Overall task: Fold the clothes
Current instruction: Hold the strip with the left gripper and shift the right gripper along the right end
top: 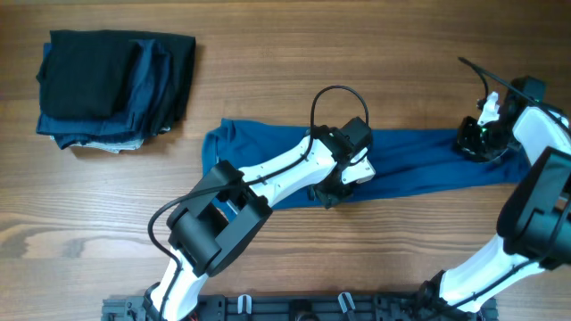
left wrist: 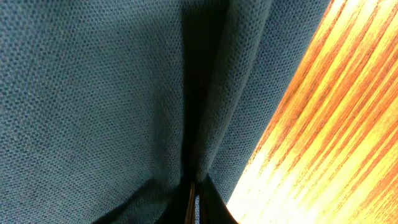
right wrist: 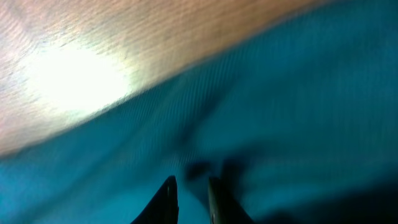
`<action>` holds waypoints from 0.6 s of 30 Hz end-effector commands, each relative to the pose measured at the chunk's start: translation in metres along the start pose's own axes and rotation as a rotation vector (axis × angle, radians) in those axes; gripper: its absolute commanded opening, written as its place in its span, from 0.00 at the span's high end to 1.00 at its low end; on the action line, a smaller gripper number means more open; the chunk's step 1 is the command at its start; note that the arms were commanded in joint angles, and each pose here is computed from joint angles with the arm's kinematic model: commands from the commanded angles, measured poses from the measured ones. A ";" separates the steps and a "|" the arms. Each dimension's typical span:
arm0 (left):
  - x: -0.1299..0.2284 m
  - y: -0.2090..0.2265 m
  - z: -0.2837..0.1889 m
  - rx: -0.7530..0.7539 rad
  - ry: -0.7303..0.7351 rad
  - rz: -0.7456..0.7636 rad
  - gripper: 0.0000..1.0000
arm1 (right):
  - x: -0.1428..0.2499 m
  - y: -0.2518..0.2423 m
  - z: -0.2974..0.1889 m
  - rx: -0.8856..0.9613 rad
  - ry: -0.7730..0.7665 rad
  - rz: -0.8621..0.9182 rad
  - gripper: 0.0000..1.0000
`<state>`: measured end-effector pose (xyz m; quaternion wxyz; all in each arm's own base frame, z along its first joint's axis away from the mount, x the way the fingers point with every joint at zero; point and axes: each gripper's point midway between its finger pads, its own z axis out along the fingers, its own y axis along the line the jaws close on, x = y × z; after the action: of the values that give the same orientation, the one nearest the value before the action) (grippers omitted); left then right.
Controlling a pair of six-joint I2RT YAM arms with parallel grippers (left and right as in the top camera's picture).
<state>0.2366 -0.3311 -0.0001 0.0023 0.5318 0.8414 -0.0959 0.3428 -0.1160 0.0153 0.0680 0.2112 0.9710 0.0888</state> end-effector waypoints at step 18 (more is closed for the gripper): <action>0.011 -0.009 0.011 0.040 0.031 -0.012 0.93 | 0.013 -0.027 -0.002 0.159 -0.044 0.116 0.94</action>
<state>0.2361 -0.3315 -0.0003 0.0022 0.5302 0.8422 -0.0979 0.3326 -0.1280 0.0175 0.0849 0.2488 0.9639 0.0428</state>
